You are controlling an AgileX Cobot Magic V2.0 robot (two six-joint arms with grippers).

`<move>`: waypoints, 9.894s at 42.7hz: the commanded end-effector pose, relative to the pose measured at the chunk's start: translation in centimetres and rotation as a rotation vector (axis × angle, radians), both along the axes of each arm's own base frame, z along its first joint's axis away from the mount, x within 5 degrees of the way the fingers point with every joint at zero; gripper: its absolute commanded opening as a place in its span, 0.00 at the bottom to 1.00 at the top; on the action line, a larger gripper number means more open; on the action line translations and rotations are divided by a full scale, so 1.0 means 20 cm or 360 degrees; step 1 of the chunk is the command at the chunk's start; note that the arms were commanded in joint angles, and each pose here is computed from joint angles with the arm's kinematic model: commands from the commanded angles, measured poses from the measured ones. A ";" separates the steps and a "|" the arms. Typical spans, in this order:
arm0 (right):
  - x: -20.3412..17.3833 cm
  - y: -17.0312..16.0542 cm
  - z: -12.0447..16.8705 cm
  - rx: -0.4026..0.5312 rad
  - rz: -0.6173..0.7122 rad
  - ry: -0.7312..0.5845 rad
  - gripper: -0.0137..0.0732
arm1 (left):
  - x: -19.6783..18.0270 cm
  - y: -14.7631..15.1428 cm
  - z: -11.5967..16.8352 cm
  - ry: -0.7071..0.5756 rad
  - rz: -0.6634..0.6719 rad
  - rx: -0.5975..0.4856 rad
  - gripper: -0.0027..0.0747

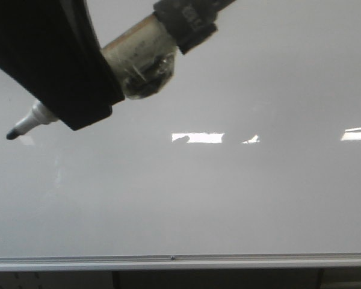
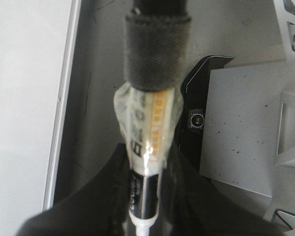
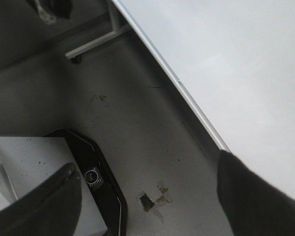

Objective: Write number 2 on whiteboard

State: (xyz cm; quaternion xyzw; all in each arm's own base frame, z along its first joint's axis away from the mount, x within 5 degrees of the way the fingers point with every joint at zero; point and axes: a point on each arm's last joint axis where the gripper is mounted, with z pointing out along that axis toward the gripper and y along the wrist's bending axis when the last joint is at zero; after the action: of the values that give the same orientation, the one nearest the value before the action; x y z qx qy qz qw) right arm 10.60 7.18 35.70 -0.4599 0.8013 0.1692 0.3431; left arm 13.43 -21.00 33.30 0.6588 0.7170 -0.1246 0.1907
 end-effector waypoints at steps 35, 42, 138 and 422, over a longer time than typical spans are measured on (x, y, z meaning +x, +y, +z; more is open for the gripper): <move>0.07 0.50 0.09 0.0200 0.0653 -0.0173 0.84 | -0.05 -0.06 0.10 -0.0130 -0.0088 -0.0221 0.01; 0.10 0.52 0.07 0.0180 0.0649 -0.0152 0.82 | -0.05 -0.06 0.10 -0.0142 -0.0083 -0.0239 0.01; 0.31 0.04 -0.12 0.0792 -0.0873 -0.0812 0.07 | -0.10 0.68 0.24 -0.0373 0.1207 -0.0842 0.65; 0.22 0.05 -0.10 -0.0044 -0.0041 0.0156 0.72 | 0.68 1.01 -0.22 -0.0873 0.2179 -0.1269 0.01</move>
State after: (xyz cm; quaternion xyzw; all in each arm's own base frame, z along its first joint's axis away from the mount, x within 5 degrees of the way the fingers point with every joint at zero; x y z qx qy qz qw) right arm 14.91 8.10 32.43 -0.4518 0.8342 0.1745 0.2636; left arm 26.69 -1.23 27.50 -0.0218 0.8521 -0.0354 0.5218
